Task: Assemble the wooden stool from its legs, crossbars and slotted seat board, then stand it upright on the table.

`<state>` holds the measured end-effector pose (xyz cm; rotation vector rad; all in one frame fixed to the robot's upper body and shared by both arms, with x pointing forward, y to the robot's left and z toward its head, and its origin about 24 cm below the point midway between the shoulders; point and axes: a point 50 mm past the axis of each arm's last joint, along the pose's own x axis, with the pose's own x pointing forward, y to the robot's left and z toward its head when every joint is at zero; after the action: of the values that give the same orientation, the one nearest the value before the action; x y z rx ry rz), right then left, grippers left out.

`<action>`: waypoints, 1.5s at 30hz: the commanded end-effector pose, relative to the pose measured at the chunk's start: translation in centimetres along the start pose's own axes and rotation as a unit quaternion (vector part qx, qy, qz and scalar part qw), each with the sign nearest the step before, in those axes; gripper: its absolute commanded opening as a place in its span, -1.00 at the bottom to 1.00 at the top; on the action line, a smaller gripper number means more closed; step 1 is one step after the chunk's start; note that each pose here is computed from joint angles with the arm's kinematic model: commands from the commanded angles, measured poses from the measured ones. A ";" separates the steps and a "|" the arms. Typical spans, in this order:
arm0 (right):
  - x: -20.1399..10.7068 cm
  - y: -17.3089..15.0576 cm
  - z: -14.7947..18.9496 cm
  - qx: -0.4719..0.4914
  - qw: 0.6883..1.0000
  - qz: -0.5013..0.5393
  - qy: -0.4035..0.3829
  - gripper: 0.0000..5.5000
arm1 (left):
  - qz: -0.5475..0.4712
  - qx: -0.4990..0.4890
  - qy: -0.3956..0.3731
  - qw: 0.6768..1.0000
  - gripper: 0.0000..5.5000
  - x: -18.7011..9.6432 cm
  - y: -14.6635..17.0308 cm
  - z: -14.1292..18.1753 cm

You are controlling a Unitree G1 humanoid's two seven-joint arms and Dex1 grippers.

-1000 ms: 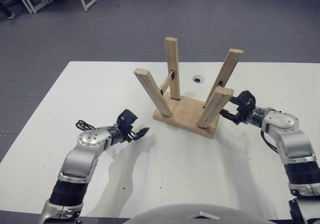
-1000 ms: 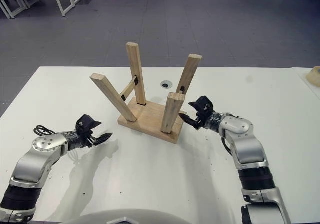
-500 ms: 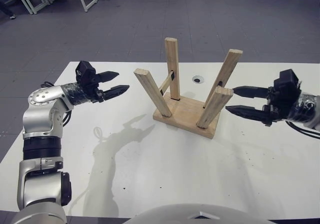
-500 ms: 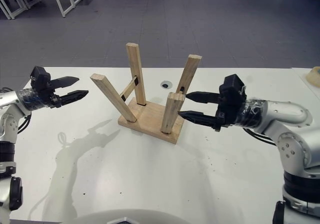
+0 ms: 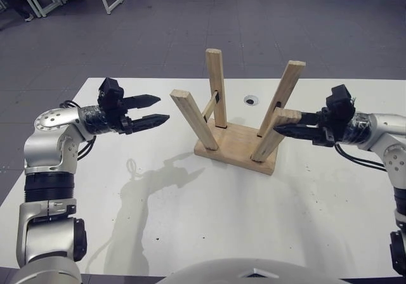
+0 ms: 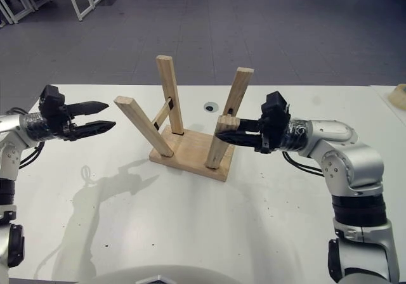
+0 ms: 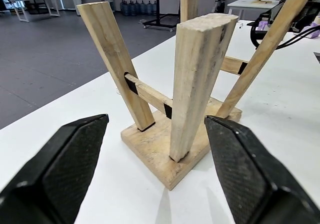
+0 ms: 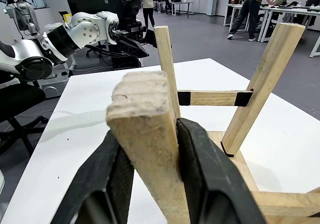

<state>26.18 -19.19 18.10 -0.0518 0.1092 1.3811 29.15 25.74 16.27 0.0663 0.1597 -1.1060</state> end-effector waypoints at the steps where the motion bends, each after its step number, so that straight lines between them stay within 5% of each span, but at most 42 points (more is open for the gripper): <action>1: 0.4 0.3 0.3 -0.020 0.998 0.051 0.008 -0.57 | -0.043 0.005 -0.005 0.999 0.29 1.4 0.1 1.1; 7: 0.9 0.4 0.6 -0.048 0.997 0.065 0.010 -0.59 | -0.176 -0.014 0.058 0.983 0.29 1.5 -2.6 0.7; 12: 1.0 0.4 0.5 -0.049 0.997 0.065 0.009 -0.60 | -0.135 0.002 0.131 0.982 0.29 -0.7 -1.3 -0.6; 19: 1.1 0.2 0.5 -0.046 0.997 0.061 0.008 -0.61 | -0.147 0.008 0.039 0.988 0.29 0.0 -2.1 1.7; 24: 1.0 0.3 0.4 -0.043 0.998 0.054 0.012 -0.61 | -0.122 0.060 -0.079 0.988 0.29 -2.8 -2.3 8.9; 31: 1.2 0.5 0.0 -0.037 0.998 0.046 0.011 -0.61 | -0.150 0.015 -0.318 0.936 0.29 3.1 -6.0 16.4; 41: 1.3 0.7 -0.5 -0.026 0.999 0.038 0.011 -0.61 | -0.130 0.007 -0.305 0.944 0.29 4.6 -8.4 19.1; 45: 1.4 1.0 -0.7 -0.022 0.999 0.035 0.011 -0.61 | -0.106 -0.065 -0.214 0.969 0.29 6.3 -6.9 13.7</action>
<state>25.69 -17.73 18.01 -0.1265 0.0572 1.4579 25.91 15.41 32.52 -0.2945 -0.3109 -1.3408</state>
